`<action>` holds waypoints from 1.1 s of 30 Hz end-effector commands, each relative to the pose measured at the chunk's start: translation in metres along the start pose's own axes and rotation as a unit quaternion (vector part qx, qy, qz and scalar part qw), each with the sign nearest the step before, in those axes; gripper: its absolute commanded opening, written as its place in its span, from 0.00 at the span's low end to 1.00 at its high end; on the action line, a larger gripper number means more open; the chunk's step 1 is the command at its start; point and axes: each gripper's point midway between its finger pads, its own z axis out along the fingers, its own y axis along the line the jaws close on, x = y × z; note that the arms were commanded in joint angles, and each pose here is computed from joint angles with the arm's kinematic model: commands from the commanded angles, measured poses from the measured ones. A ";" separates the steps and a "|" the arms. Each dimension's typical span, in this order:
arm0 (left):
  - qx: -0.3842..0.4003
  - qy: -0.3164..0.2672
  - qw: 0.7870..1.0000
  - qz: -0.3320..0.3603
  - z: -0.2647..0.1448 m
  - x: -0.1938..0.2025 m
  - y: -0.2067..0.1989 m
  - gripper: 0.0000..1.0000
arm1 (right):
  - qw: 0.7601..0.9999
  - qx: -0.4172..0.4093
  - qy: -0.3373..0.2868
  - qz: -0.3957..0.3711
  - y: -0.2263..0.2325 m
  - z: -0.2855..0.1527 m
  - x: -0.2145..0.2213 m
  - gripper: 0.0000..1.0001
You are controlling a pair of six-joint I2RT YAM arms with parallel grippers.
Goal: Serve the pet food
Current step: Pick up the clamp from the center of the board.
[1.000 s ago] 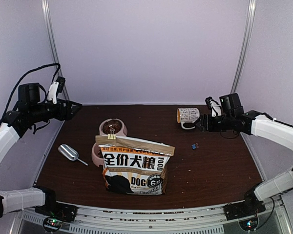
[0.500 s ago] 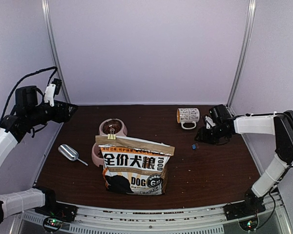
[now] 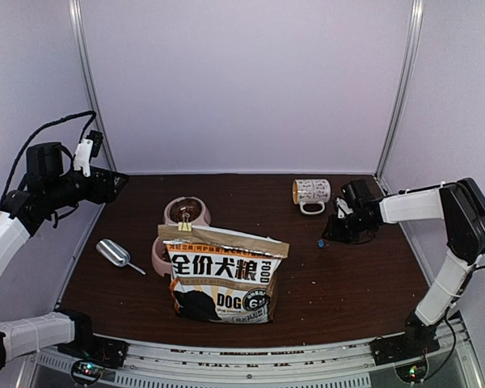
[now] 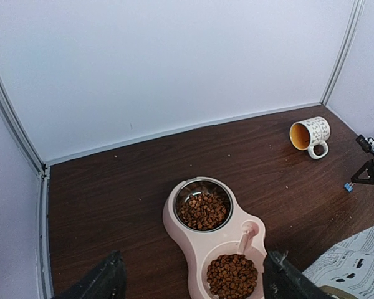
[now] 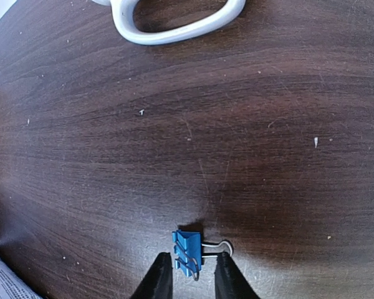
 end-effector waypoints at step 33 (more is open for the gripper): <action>0.098 -0.107 0.988 -0.060 -0.035 -0.045 -0.043 0.75 | 0.973 -0.174 -0.138 -0.066 0.072 -0.106 -0.035 0.00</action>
